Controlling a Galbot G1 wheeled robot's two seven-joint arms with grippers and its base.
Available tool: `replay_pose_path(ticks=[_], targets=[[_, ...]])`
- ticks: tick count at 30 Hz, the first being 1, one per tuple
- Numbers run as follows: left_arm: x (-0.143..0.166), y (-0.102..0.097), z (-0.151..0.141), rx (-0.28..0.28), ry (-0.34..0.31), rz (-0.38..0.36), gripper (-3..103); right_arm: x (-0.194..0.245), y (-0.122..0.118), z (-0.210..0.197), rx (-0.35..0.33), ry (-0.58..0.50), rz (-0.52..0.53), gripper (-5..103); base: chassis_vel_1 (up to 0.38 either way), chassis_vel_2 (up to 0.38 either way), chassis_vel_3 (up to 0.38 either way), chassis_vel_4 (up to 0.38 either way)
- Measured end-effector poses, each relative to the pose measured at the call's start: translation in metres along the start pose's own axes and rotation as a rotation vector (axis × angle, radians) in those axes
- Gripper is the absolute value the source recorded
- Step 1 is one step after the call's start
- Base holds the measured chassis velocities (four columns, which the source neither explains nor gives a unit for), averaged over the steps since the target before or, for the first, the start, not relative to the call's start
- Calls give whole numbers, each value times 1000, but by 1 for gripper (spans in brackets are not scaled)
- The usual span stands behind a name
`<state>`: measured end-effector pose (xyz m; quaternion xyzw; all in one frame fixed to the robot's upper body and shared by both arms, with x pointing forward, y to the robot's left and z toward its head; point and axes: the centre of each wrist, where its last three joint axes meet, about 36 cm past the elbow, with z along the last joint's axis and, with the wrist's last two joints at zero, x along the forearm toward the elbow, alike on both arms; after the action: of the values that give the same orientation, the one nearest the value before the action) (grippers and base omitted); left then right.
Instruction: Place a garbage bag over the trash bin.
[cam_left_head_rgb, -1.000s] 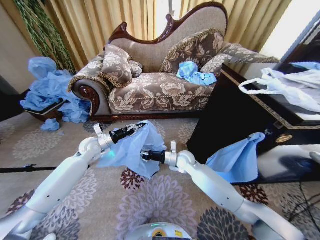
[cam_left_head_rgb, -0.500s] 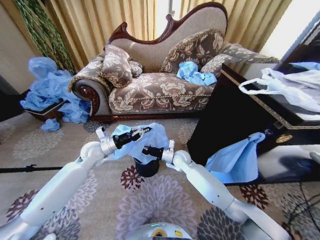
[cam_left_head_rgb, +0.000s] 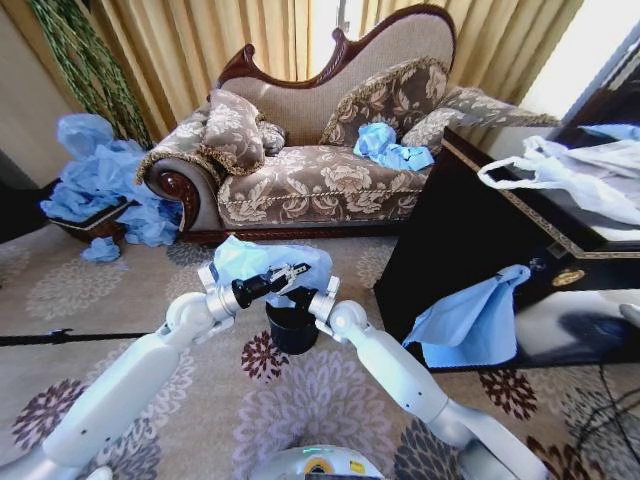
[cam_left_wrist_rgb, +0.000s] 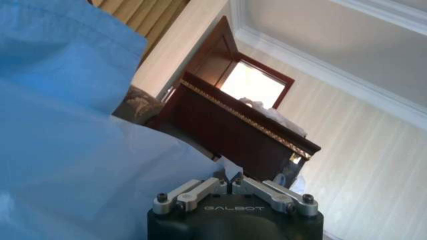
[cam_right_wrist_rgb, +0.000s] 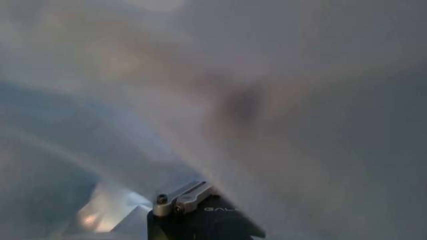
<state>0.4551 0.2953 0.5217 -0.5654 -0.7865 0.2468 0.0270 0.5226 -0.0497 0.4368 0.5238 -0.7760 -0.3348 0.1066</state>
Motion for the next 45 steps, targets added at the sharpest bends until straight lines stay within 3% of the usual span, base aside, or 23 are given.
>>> replay_pose_path(ticks=[13,23,26,32,34,35,38,45], targets=[[1,-16,33,66,-40,14,0,-33,15,7,-57,-154,246,0,0,0,0,0],[-3,-23,51,113,-66,26,0,-40,17,-2,-60,-190,327,0,0,0,0,0],[-8,-28,52,128,-80,33,0,-36,6,4,38,-140,410,0,0,0,0,0],[-9,-29,47,138,-110,25,0,-23,-6,11,143,-56,471,0,0,0,0,0],[-10,-19,38,148,-194,-23,0,-8,-20,21,284,60,533,0,0,0,0,0],[-8,-13,35,146,-217,-43,0,-5,-25,23,315,87,546,0,0,0,0,0],[-1,-1,29,140,-258,-83,0,-1,-37,24,374,131,578,0,0,0,0,0],[30,31,33,157,-309,-186,0,-12,-62,31,439,161,646,0,0,0,0,0]])
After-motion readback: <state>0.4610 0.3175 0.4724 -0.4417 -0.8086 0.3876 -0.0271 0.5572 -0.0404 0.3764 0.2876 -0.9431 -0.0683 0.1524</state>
